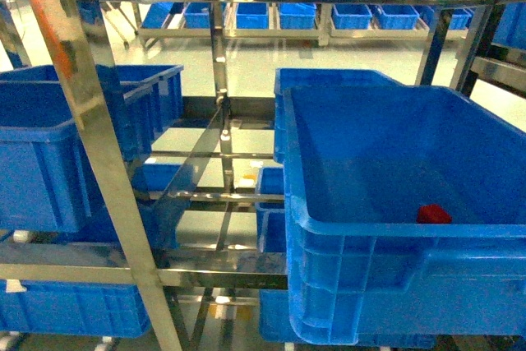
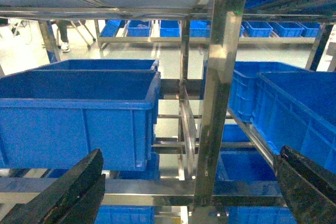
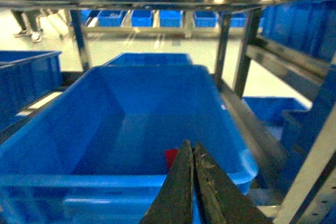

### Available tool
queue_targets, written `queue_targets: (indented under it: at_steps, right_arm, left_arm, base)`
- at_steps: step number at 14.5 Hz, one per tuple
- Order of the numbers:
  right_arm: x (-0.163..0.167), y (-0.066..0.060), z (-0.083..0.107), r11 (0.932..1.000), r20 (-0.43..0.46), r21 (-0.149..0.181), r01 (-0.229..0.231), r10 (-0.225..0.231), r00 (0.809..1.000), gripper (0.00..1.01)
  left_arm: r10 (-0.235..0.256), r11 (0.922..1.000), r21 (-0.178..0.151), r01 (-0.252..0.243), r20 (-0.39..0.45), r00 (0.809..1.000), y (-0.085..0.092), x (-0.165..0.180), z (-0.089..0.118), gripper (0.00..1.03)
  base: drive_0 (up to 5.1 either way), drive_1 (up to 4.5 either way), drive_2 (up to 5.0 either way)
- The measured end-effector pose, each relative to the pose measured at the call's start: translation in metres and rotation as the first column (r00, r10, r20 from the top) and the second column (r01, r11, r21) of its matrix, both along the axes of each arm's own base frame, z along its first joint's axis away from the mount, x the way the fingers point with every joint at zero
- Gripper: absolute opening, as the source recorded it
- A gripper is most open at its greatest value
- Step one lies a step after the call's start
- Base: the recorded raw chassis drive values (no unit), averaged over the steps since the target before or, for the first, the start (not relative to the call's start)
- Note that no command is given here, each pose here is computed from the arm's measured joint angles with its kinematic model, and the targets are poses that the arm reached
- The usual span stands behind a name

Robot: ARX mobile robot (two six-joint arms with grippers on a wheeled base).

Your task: Pick red block from blue box to shelf

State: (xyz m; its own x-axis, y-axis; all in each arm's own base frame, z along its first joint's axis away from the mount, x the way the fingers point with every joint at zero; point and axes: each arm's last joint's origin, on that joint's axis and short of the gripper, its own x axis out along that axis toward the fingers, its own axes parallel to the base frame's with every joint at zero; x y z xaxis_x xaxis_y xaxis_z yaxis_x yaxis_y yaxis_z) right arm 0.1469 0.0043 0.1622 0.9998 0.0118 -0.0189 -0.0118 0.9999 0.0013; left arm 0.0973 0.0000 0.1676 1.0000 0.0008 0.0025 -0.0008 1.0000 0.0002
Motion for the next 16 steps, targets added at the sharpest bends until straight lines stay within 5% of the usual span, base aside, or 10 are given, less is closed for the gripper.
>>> queue_targets:
  at_steps: [1, 16]
  right_arm:
    - [-0.005, -0.006, 0.001, 0.9996, 0.005, 0.001, 0.029, -0.029, 1.000, 0.02]
    - [-0.037, -0.004, 0.008, 0.9999, 0.032, 0.002, 0.014, -0.014, 0.999, 0.02]
  left_arm:
    - [0.000, 1.0000, 0.000, 0.000, 0.000, 1.000, 0.000, 0.000, 0.000, 0.98]
    - [0.000, 1.0000, 0.000, 0.000, 0.000, 1.000, 0.000, 0.000, 0.000, 0.98]
  base:
    - [0.0, 0.00, 0.0]
    - [0.0, 0.00, 0.0]
